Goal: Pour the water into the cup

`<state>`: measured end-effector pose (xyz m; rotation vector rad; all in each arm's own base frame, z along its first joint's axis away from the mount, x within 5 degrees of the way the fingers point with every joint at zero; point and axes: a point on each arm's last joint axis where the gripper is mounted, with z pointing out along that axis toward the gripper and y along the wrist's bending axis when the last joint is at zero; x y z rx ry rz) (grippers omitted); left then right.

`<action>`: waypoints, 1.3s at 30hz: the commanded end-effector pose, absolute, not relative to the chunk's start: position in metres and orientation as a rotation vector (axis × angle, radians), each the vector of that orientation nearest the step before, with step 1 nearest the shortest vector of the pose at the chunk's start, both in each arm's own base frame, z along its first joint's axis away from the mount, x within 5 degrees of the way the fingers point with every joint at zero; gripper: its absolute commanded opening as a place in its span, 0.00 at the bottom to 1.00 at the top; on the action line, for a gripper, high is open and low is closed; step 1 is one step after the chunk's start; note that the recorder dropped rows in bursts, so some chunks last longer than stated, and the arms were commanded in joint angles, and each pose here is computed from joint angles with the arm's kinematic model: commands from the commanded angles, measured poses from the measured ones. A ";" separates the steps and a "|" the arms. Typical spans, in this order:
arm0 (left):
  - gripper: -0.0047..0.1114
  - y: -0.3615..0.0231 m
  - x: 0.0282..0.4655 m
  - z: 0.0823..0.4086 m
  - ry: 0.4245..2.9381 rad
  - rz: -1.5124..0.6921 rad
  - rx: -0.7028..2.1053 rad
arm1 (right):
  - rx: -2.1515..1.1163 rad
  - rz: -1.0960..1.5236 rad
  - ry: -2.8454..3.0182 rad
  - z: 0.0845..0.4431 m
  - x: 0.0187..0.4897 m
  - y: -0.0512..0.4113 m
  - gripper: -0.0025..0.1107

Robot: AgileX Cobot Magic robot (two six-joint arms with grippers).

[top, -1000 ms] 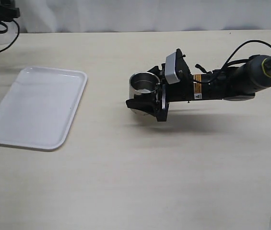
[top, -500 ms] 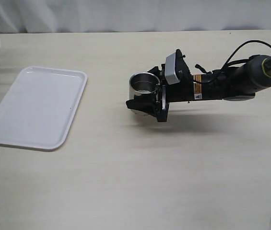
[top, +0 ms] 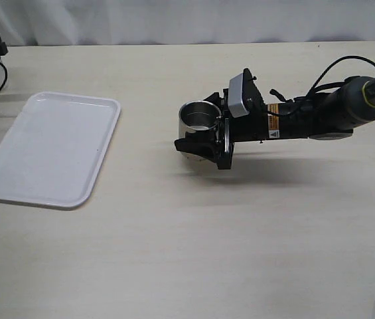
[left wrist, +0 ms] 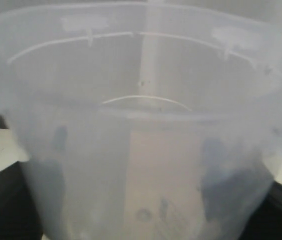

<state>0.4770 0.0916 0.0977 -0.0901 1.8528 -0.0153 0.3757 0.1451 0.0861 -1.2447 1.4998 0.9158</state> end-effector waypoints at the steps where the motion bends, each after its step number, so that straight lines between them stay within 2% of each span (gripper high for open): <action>1: 0.04 0.092 0.478 0.101 1.839 -0.027 -0.093 | -1.234 0.934 1.462 0.092 0.376 0.146 0.06; 8: 0.04 0.093 0.477 0.097 1.881 -0.017 -0.102 | -1.239 0.935 1.461 0.092 0.376 0.146 0.06; 11: 0.13 0.093 0.476 0.096 1.895 -0.014 -0.105 | -1.248 0.936 1.460 0.092 0.375 0.146 0.06; 14: 0.35 0.092 0.476 0.095 1.902 -0.012 -0.088 | -1.252 0.936 1.459 0.092 0.375 0.146 0.06; 18: 0.76 0.092 0.475 0.094 1.930 -0.004 -0.076 | -1.252 0.936 1.459 0.092 0.375 0.146 0.06; 19: 0.84 0.093 0.475 0.092 1.945 0.000 -0.079 | -1.252 0.936 1.459 0.092 0.375 0.146 0.06; 21: 0.92 0.093 0.474 0.092 1.965 0.008 -0.077 | -1.252 0.936 1.459 0.092 0.375 0.146 0.06; 29: 0.95 0.093 0.471 0.105 1.981 0.029 -0.057 | -1.252 0.936 1.459 0.092 0.375 0.146 0.06; 39: 0.95 0.085 0.445 0.128 1.932 0.002 -0.046 | -1.252 0.936 1.459 0.092 0.375 0.146 0.06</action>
